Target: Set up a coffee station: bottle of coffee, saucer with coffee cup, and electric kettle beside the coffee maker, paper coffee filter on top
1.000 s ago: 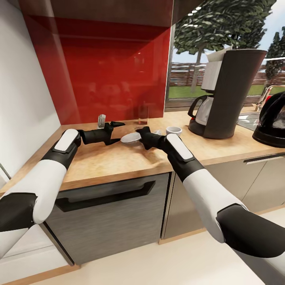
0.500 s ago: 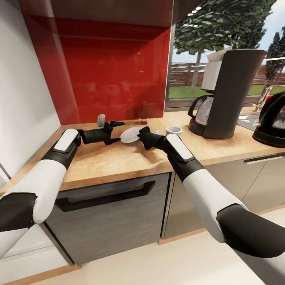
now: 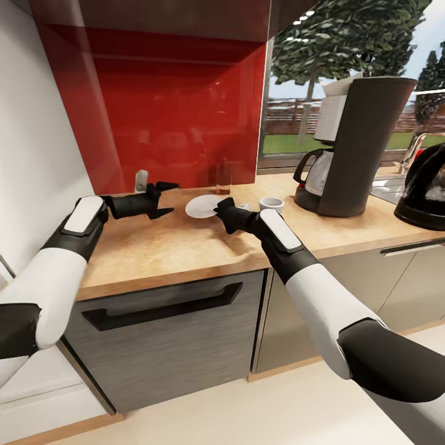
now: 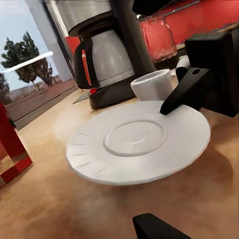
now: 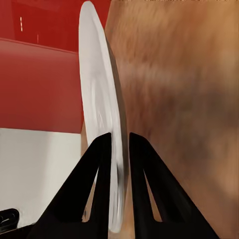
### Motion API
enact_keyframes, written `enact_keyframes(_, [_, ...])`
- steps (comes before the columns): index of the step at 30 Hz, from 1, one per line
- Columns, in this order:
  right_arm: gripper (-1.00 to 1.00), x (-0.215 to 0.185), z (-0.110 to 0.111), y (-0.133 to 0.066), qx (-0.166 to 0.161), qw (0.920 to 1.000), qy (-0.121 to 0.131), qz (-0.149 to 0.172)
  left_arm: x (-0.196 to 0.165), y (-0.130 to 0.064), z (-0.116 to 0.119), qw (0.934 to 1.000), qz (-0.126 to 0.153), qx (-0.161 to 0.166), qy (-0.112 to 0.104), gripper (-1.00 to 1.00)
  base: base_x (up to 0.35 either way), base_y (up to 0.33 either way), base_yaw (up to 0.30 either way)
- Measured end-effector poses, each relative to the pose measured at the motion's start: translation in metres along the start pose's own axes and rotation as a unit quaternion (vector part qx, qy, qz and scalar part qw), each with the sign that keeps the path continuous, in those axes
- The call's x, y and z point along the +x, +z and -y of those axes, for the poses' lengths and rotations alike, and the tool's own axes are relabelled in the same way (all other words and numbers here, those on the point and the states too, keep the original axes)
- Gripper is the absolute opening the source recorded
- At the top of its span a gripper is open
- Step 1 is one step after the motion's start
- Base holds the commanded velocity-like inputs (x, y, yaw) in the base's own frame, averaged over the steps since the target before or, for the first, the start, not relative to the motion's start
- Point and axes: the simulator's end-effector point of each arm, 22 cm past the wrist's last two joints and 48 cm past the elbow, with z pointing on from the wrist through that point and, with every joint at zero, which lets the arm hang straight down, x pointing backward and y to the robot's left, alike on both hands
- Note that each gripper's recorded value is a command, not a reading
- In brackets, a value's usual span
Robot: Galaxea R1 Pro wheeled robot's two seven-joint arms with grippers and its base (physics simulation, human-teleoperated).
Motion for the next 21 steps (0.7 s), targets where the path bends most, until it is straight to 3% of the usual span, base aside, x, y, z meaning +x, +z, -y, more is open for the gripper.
enact_keyframes(6, [-1.0, -0.001, 0.001, 0.0, 0.0, 1.0, -0.003, 0.001, -0.014, -0.01, 0.033, 0.9989, 0.017, 0.027, 0.034, 1.0, -0.069, 0.0, 0.0])
enact_keyframes(21, [-1.0, -0.001, -0.001, 0.0, -0.003, 1.0, 0.0, 0.001, -0.015, -0.011, 0.038, 0.9986, 0.019, 0.03, 0.039, 1.0, -0.245, 0.0, 0.0])
